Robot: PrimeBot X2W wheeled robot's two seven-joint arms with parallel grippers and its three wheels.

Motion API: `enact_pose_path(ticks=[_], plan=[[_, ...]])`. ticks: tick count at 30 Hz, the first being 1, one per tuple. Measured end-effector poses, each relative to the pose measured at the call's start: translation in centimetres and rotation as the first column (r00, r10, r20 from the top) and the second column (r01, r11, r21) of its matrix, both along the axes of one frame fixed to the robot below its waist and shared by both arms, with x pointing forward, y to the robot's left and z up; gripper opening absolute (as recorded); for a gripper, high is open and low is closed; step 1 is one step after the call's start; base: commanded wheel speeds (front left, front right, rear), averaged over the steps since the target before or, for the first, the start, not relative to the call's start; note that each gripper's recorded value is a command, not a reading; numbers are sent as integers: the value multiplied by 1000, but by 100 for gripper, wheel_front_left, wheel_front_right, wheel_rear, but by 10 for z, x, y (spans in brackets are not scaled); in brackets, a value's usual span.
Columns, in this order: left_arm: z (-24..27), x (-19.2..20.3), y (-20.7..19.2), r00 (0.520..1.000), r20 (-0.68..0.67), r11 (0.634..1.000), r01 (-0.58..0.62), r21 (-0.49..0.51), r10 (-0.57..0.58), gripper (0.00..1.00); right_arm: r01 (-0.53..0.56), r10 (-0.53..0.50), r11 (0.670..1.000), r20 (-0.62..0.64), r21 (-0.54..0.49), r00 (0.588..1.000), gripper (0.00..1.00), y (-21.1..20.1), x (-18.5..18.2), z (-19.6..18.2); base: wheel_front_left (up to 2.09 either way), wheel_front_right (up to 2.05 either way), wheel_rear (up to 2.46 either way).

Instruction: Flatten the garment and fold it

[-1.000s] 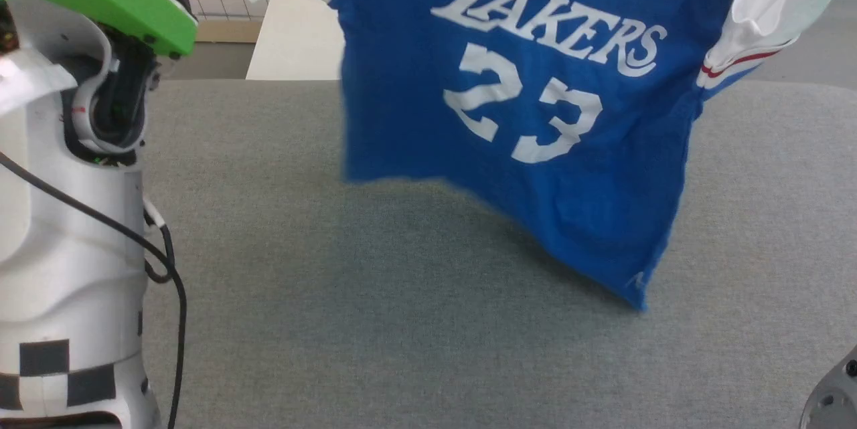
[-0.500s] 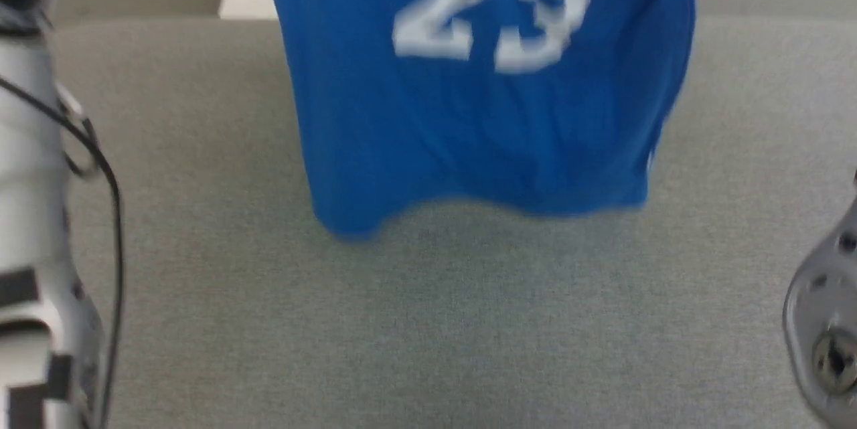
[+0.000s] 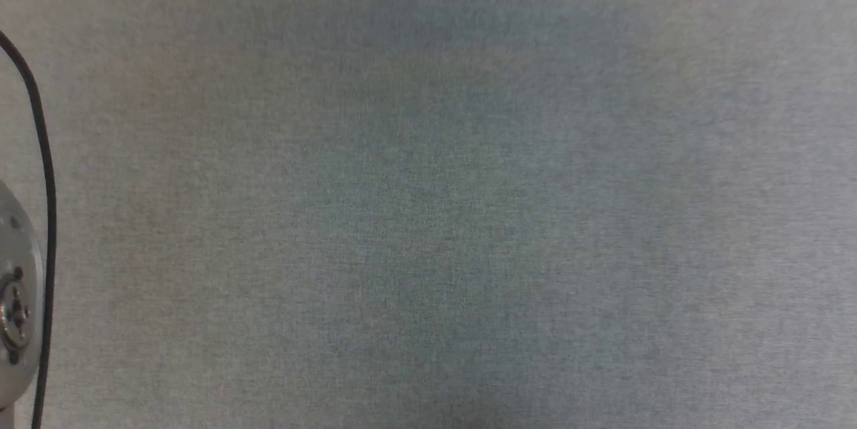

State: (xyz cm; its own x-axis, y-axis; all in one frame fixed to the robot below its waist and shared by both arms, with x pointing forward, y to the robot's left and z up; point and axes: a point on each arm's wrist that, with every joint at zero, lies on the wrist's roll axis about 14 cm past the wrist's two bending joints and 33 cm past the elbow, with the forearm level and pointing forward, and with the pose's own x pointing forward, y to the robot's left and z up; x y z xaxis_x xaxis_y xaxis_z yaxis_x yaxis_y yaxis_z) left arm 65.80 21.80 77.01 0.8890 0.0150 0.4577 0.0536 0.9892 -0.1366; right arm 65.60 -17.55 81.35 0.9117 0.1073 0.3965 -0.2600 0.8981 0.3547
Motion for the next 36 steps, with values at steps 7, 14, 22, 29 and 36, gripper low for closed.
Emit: enact_pose_path(ticks=[7, 14, 22, 29, 36], plan=[[-71, 34, 7, 995, -99, 999, 7, -38, -11, 0, -42, 43, 999, -94, 13, 995, 0, 14, 38, -62, 0, 0, 0], [-159, 35, 12, 966, -252, 996, 32, -81, -52, 0, -104, 113, 993, -225, 52, 968, 0, 27, 42, -143, 0, 0, 0], [-253, -30, -4, 901, -414, 981, 58, -186, -132, 0, -145, 174, 985, -473, 98, 864, 0, 19, -22, -257, 0, 0, 0], [-347, -140, -16, 771, -612, 955, -18, -297, -176, 0, -174, 239, 971, -675, 165, 698, 0, 25, -133, -347, 0, 0, 0], [-386, -237, -18, 664, -721, 928, -107, -356, -200, 0, -197, 242, 967, -816, 161, 524, 0, 21, -242, -396, 0, 0, 0]])
